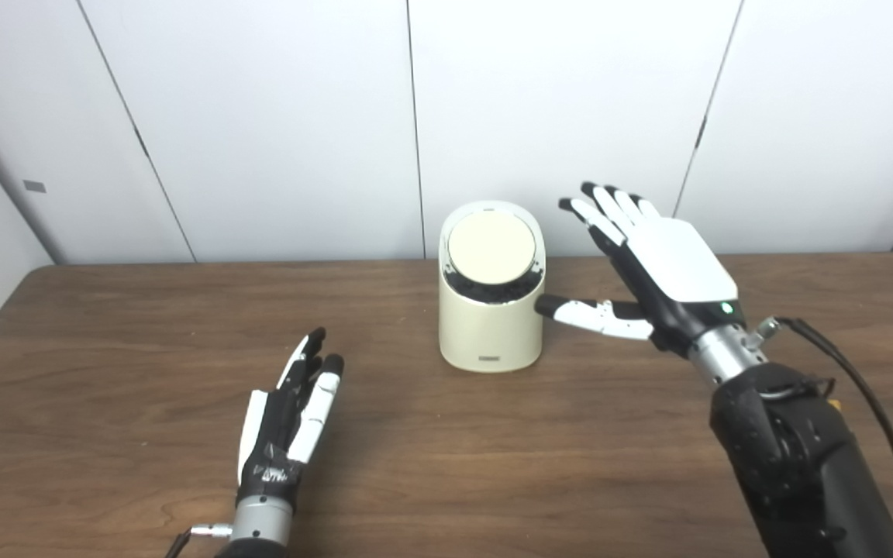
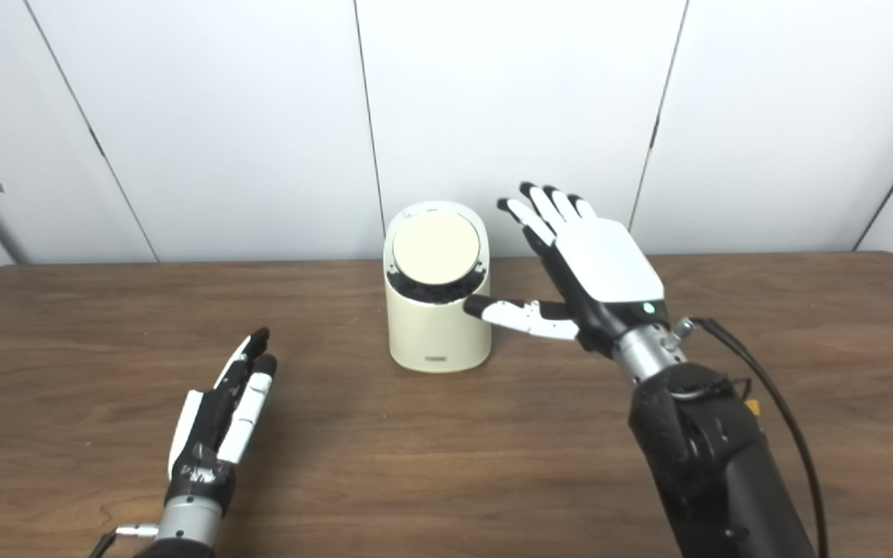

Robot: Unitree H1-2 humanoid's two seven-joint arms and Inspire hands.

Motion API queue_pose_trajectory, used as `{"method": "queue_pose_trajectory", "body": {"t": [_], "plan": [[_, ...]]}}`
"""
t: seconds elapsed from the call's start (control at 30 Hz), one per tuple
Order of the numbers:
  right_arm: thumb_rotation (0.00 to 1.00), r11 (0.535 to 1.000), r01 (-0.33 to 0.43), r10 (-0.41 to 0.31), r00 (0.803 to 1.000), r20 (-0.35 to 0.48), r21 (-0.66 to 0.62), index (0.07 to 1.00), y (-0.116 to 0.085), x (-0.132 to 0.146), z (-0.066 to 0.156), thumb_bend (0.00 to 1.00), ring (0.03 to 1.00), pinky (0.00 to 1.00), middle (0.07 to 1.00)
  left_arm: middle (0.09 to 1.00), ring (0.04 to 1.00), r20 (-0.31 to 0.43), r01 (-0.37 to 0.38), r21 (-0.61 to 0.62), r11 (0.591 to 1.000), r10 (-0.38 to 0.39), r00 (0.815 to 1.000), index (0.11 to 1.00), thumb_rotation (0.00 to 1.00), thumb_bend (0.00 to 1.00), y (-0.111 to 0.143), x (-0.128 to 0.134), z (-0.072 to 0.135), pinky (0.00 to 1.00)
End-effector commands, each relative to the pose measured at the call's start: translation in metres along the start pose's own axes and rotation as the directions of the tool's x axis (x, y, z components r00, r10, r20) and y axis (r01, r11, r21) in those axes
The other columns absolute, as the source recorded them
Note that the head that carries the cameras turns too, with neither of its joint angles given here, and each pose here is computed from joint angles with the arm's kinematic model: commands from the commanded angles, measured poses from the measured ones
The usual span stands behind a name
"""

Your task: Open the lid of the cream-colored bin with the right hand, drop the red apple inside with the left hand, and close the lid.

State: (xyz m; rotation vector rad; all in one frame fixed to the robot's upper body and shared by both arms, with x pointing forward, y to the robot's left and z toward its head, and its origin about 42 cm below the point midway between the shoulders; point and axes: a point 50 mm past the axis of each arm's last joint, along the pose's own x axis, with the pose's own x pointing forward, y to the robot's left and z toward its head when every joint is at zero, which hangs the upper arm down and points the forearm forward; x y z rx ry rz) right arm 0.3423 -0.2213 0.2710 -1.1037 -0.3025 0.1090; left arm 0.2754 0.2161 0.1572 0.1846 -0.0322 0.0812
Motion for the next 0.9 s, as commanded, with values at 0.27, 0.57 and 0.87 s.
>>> {"method": "queue_pose_trajectory", "body": {"t": [0.27,0.57,0.87], "plan": [[1.00,0.818,0.171,-0.066,0.976,-0.206,0.550,0.907,0.017,-0.054,-0.040,0.53,0.905,0.85,0.932,0.998,0.984,0.108,0.035,-0.099,0.994,-0.024,0.994,0.999,0.84,0.60,0.042,-0.016,0.007,0.94],[1.00,0.580,0.226,-0.049,0.969,-0.244,0.782,0.894,0.055,-0.100,-0.046,0.53,0.933,0.91,0.931,1.000,0.999,0.092,0.027,-0.183,0.983,-0.010,0.996,1.000,0.88,0.52,0.048,-0.048,-0.013,0.99],[1.00,0.442,0.252,-0.054,0.965,-0.255,0.861,0.959,0.080,-0.121,-0.033,0.47,0.967,0.96,0.966,1.000,1.000,0.063,-0.037,-0.174,0.984,0.049,0.997,1.000,0.98,0.50,0.051,-0.072,-0.031,1.00]]}}
